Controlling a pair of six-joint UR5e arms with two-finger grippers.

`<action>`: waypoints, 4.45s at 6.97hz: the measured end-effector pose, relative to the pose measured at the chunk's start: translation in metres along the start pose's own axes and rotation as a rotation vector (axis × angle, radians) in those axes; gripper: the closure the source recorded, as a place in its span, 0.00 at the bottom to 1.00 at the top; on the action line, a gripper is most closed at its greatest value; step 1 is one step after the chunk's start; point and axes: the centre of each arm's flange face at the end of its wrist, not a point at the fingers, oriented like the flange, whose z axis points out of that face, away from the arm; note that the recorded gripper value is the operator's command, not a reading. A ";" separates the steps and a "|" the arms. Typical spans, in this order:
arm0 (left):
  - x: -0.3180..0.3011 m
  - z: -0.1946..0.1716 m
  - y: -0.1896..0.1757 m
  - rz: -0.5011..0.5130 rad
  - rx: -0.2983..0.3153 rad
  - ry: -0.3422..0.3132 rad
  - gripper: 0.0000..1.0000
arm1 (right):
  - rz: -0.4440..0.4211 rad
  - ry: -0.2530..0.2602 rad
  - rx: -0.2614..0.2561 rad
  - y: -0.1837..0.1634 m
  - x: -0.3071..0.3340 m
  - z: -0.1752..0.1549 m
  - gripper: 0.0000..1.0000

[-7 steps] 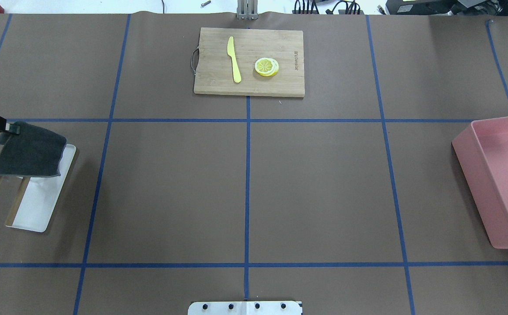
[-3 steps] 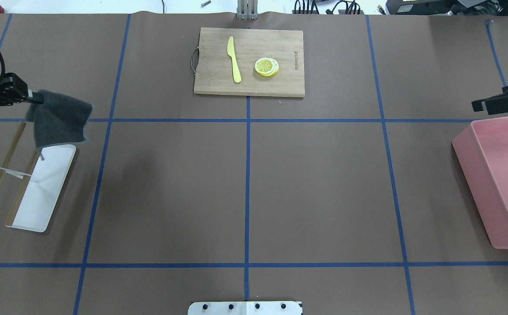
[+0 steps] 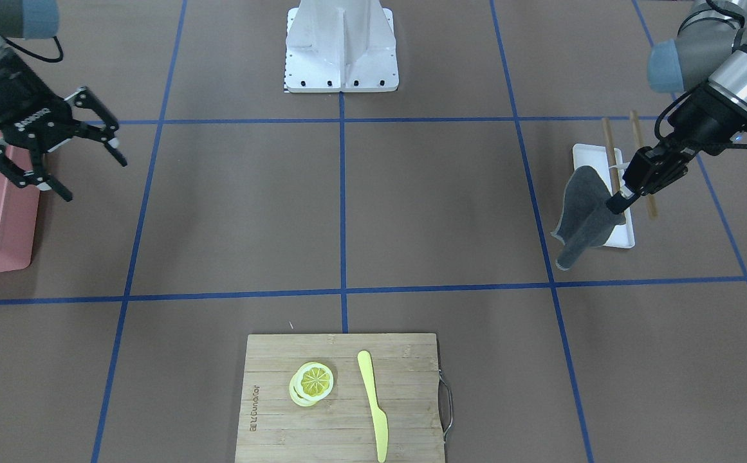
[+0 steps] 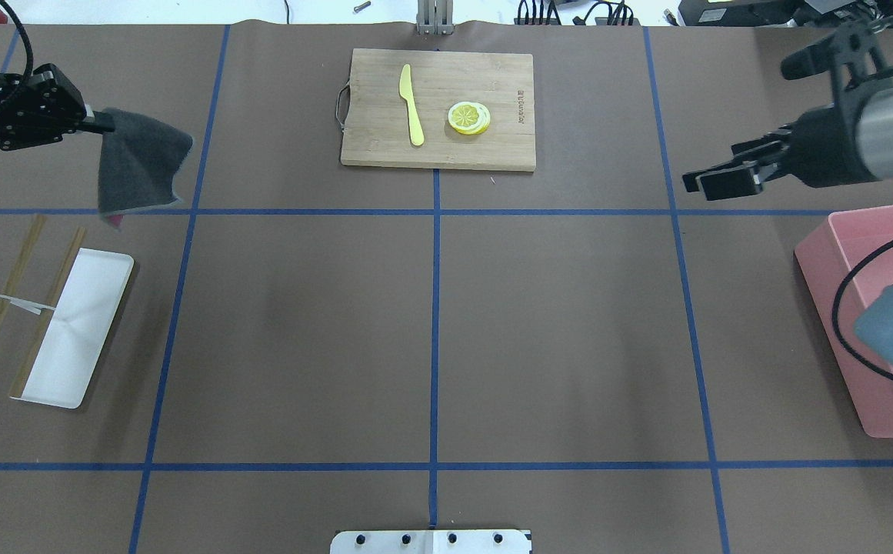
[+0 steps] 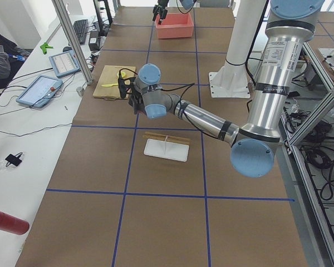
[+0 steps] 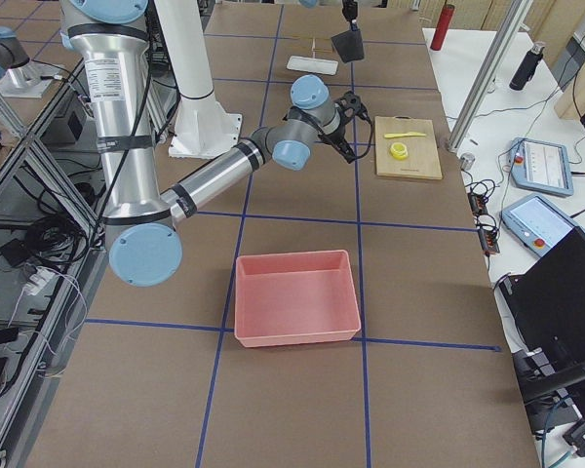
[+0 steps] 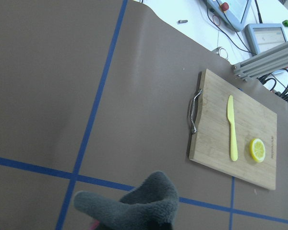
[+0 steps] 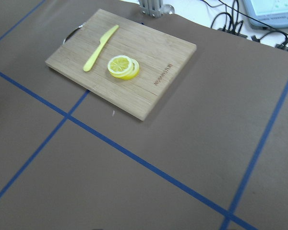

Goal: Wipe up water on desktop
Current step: 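Lift the grey cloth with the left gripper while the right arm reaches in, then grasp the cloth's free corner with the right gripper beside the left gripper, then open the left gripper and withdraw it while the right gripper holds the cloth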

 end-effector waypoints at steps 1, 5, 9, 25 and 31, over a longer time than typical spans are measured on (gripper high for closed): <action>0.017 0.002 0.002 -0.027 -0.005 0.022 1.00 | -0.036 0.006 0.051 -0.010 -0.044 0.024 0.10; 0.087 0.049 0.066 0.049 -0.147 0.103 1.00 | -0.228 -0.045 0.135 -0.039 -0.145 0.065 0.10; 0.141 0.091 0.160 0.334 -0.319 0.225 1.00 | -0.496 -0.088 0.130 -0.037 -0.173 0.072 0.12; 0.190 0.107 0.231 0.496 -0.420 0.341 1.00 | -0.727 -0.182 0.056 0.014 -0.228 0.100 0.80; 0.191 0.108 0.230 0.500 -0.418 0.339 0.02 | -0.701 -0.166 0.062 0.011 -0.216 0.091 1.00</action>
